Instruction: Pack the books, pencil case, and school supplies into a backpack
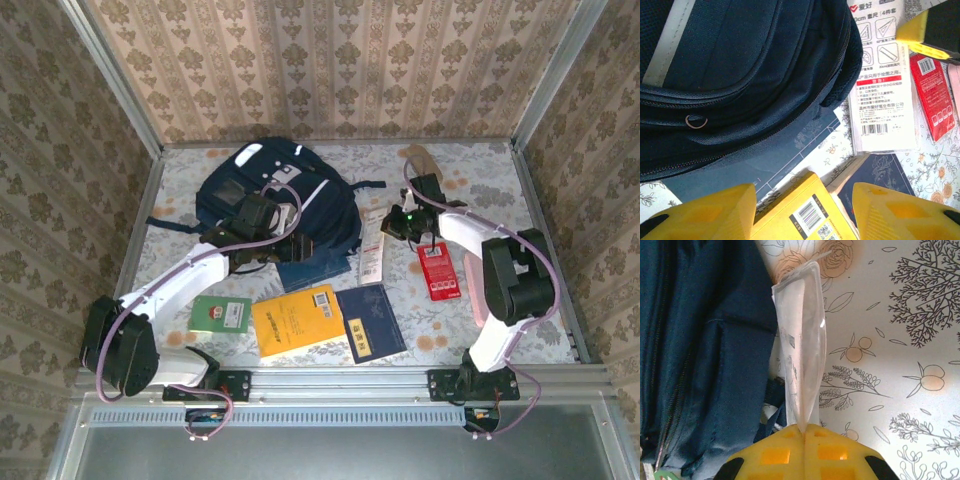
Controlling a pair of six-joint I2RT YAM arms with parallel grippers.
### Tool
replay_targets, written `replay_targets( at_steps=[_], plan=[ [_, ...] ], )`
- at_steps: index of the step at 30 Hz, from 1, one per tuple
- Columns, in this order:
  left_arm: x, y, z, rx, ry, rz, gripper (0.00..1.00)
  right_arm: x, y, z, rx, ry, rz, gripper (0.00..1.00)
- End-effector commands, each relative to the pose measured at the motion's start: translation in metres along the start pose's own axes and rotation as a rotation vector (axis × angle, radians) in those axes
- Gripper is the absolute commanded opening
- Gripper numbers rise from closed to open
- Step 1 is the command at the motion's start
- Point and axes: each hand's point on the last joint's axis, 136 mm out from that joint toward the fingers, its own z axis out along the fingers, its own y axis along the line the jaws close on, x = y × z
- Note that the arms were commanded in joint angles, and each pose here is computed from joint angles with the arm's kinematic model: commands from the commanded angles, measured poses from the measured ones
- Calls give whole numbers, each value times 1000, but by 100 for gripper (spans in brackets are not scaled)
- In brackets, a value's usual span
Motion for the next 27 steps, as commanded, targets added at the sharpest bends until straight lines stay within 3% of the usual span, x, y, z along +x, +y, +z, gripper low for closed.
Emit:
replay_targets(
  at_steps=[1, 7, 9, 12, 20, 27],
  plan=[
    [-13, -12, -9, 30, -47, 30, 56, -7, 19, -27, -45, -58, -21, 0],
    [-25, -19, -20, 81, -77, 22, 64, -12, 46, -62, -103, -114, -78, 0],
    [-33, -21, -23, 99, -97, 12, 77, -14, 56, -73, -134, -132, -91, 0],
    [-46, -30, -28, 148, -120, 20, 85, -13, 76, -88, -216, -146, -104, 0],
    [-73, -55, -25, 360, -124, -9, 88, 10, 137, -110, -462, -78, -171, 0],
    [-75, -81, -30, 544, -104, 2, 87, 21, 159, -118, -584, -34, -151, 0]
  ],
)
